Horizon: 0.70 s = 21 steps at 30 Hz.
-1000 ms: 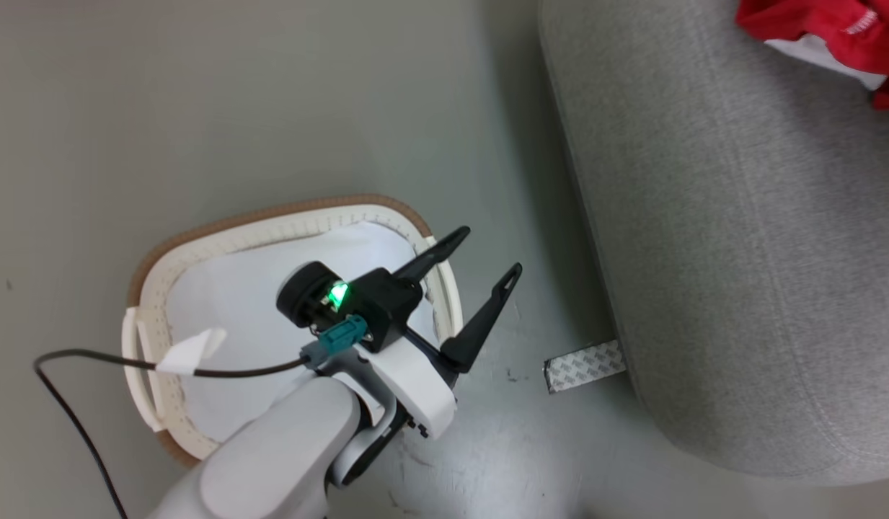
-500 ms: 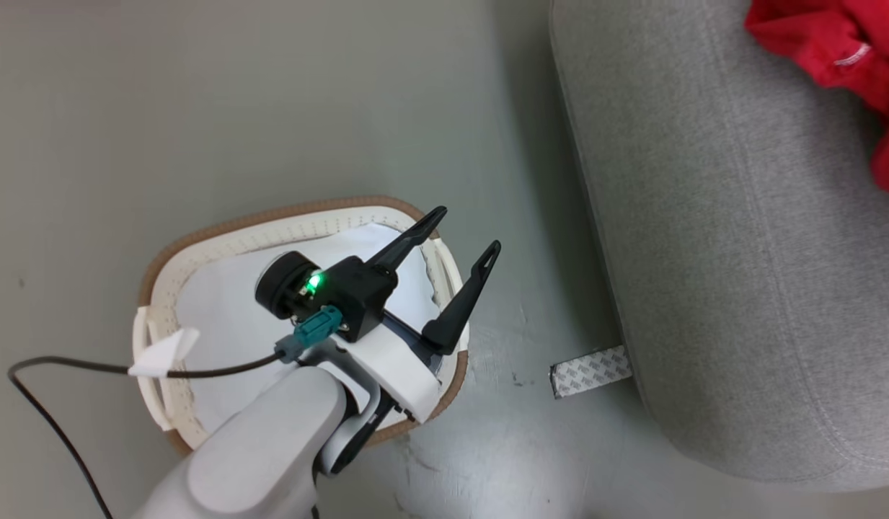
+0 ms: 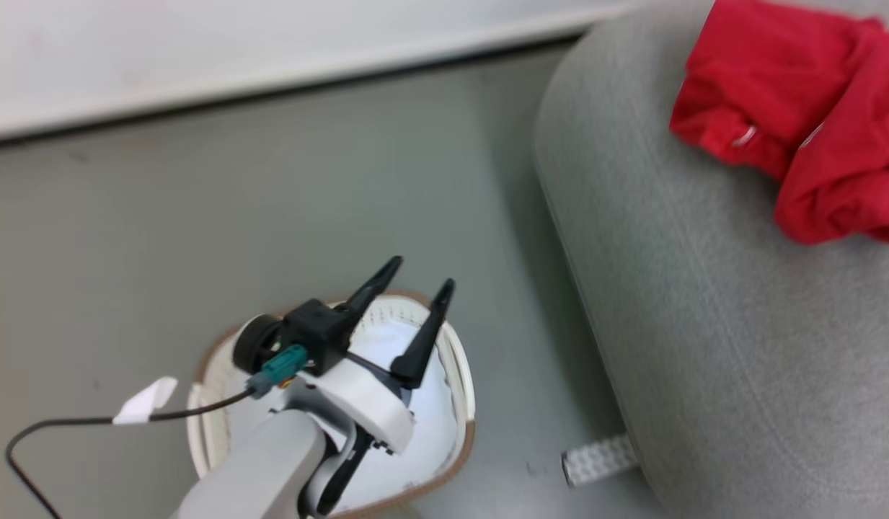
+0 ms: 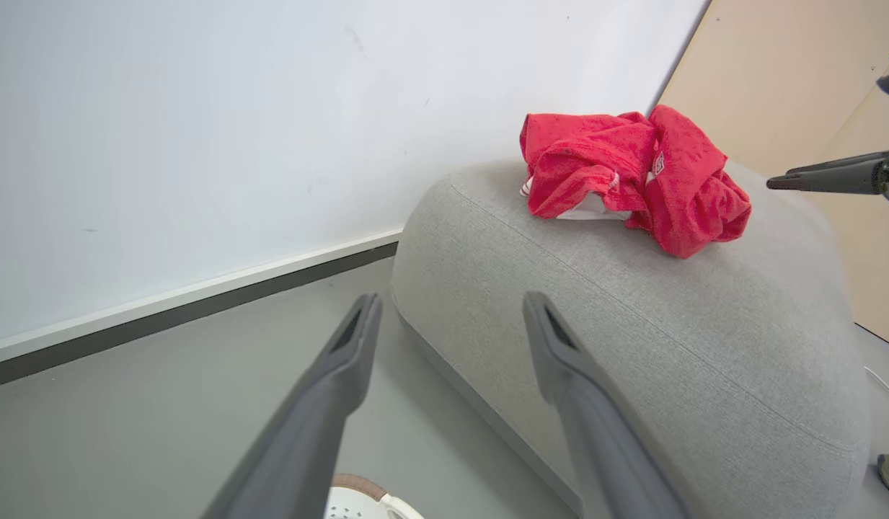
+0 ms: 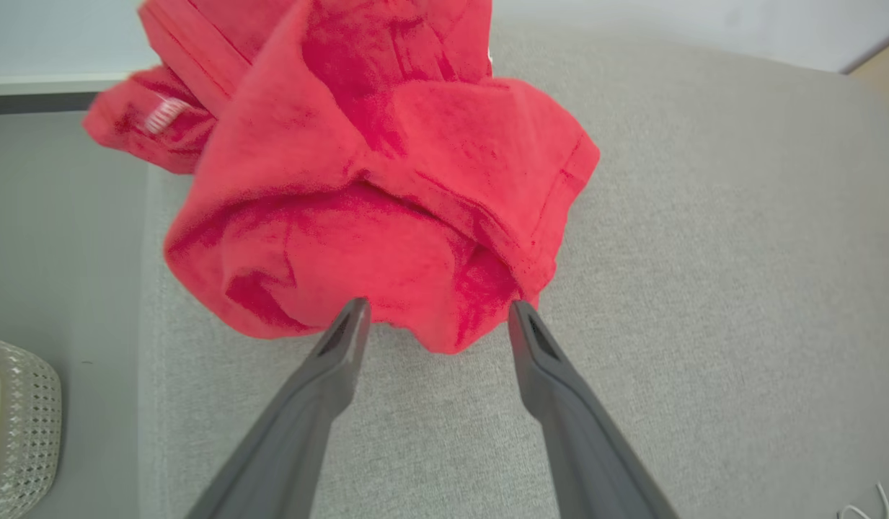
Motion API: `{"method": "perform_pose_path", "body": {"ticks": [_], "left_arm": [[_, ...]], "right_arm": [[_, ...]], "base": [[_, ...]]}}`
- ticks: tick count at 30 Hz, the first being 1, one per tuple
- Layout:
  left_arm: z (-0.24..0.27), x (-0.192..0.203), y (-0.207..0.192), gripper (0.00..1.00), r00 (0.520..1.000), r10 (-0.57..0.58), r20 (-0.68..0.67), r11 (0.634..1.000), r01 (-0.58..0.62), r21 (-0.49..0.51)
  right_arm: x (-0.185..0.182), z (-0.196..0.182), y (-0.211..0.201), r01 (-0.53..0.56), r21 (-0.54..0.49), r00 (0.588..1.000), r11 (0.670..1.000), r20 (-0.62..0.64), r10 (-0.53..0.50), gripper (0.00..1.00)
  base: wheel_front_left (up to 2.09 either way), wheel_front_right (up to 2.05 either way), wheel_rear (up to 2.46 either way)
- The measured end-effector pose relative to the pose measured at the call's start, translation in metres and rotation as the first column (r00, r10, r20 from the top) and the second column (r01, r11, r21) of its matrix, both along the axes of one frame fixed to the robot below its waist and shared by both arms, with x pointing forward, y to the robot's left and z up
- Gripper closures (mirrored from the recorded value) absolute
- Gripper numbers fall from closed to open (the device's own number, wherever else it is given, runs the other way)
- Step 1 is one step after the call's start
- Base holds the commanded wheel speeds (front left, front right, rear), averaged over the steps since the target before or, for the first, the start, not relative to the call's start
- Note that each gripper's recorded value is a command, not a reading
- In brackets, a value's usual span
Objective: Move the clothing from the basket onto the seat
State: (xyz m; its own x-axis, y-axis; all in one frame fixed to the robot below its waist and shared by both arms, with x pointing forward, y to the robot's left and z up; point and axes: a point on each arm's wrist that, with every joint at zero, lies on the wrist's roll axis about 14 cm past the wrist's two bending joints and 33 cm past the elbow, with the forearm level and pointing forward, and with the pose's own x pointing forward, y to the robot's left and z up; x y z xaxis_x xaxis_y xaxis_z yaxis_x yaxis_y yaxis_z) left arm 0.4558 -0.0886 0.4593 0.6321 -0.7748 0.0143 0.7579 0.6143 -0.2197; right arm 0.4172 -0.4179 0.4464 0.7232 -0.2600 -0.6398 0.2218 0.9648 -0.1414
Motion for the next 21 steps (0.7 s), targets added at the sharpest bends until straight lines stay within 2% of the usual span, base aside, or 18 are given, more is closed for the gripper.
{"method": "perform_pose_path", "body": {"ticks": [4,8,14,17,19,21], "left_arm": [[0.034,0.002,0.020,0.00,0.994,0.083,0.068,0.997,-0.083,-0.007],[0.074,0.004,0.047,0.00,0.971,0.196,0.135,0.980,-0.190,-0.054],[0.108,0.000,0.102,0.00,0.910,0.376,0.176,0.926,-0.361,-0.110],[0.115,0.000,0.136,0.00,0.864,0.470,0.179,0.882,-0.454,-0.125],[0.115,-0.002,0.158,0.00,0.832,0.526,0.177,0.850,-0.511,-0.129],[0.114,-0.006,0.175,0.00,0.807,0.567,0.167,0.823,-0.551,-0.134]], "right_arm": [[0.011,0.048,0.024,-0.104,-0.008,0.984,0.995,0.145,0.104,0.00],[0.015,0.091,0.055,-0.203,-0.005,0.936,0.979,0.293,0.196,0.00],[0.016,0.141,0.098,-0.323,-0.041,0.819,0.946,0.489,0.301,0.00],[0.019,0.158,0.125,-0.373,-0.043,0.734,0.927,0.597,0.323,0.00],[0.018,0.160,0.139,-0.389,-0.037,0.692,0.921,0.647,0.319,0.00],[0.014,0.152,0.152,-0.399,-0.009,0.671,0.917,0.678,0.299,0.00]], "base": [[0.00,0.00,0.00],[0.00,0.00,0.00],[0.00,0.00,0.00],[0.00,0.00,0.00],[0.00,0.00,0.00],[0.00,0.00,0.00]]}}
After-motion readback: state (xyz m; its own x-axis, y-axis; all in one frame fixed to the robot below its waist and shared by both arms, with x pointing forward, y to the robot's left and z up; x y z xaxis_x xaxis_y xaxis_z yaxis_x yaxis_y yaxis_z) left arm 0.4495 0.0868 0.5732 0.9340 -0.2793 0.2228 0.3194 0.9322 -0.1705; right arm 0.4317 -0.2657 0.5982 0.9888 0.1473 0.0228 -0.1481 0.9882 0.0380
